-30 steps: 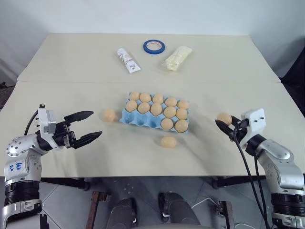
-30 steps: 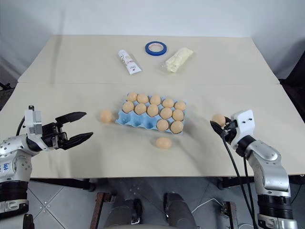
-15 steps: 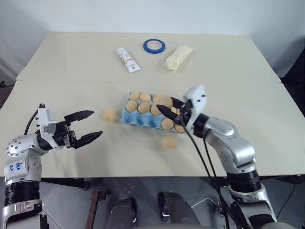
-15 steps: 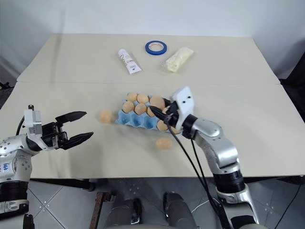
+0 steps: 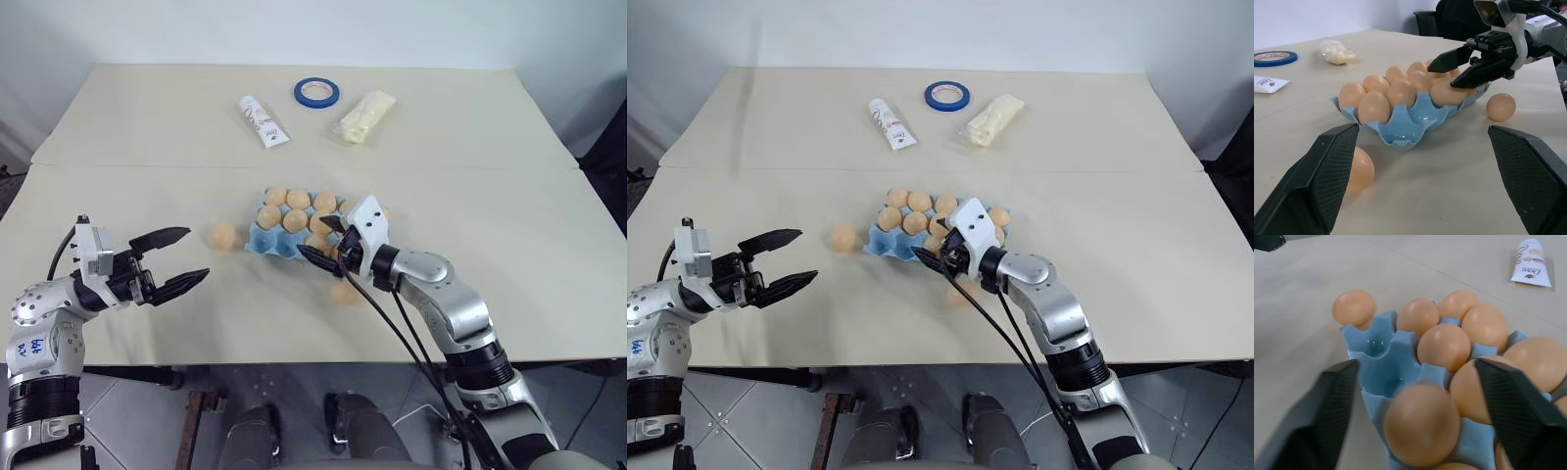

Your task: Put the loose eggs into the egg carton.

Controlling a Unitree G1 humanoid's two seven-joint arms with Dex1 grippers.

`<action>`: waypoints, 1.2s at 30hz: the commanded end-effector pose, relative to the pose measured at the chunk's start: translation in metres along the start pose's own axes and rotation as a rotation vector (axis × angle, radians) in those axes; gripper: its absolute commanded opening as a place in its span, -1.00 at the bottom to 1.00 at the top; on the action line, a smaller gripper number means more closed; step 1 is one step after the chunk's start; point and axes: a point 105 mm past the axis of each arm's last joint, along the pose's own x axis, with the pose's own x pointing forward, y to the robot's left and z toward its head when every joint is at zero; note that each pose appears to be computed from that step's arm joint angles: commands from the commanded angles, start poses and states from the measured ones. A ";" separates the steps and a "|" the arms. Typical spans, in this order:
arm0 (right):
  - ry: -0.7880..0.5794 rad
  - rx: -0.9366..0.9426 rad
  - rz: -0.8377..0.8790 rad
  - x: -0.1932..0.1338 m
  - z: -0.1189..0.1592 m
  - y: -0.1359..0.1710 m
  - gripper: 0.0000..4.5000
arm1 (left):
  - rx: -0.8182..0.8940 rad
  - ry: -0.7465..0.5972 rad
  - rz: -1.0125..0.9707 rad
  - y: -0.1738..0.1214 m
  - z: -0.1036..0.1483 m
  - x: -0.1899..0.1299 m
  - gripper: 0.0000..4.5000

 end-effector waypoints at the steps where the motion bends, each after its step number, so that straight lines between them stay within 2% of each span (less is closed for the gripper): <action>1: -0.070 -0.049 0.018 -0.003 0.024 0.003 0.98 | 0.039 -0.036 -0.005 0.001 0.011 0.002 1.00; 6: -0.098 -0.047 0.017 -0.010 0.033 0.001 0.98 | 0.037 -0.040 -0.014 0.002 0.011 0.004 1.00; 10: -0.134 -0.034 0.025 -0.043 0.041 -0.008 0.98 | 0.035 -0.043 -0.024 0.002 0.011 0.003 1.00; 15: -0.085 -0.058 0.051 -0.086 0.034 -0.019 0.98 | 0.026 -0.028 -0.025 0.005 0.008 -0.004 1.00; 22: 0.073 -0.007 0.148 -0.153 0.002 -0.021 0.98 | 0.043 -0.027 -0.072 0.003 0.005 -0.015 1.00; 24: 0.112 0.041 0.146 -0.174 -0.010 -0.020 0.98 | 0.056 -0.121 -0.042 0.008 0.016 -0.018 1.00; 26: 0.154 0.078 0.104 -0.190 -0.022 -0.023 0.98 | 0.065 -0.127 -0.050 0.007 0.015 -0.021 1.00; 31: 0.182 0.102 0.072 -0.202 -0.032 -0.018 0.98 | 0.079 -0.135 -0.067 0.003 0.012 -0.027 1.00; 36: 0.154 0.098 0.052 -0.196 -0.027 -0.016 0.98 | 0.081 -0.123 -0.088 0.001 0.007 -0.030 1.00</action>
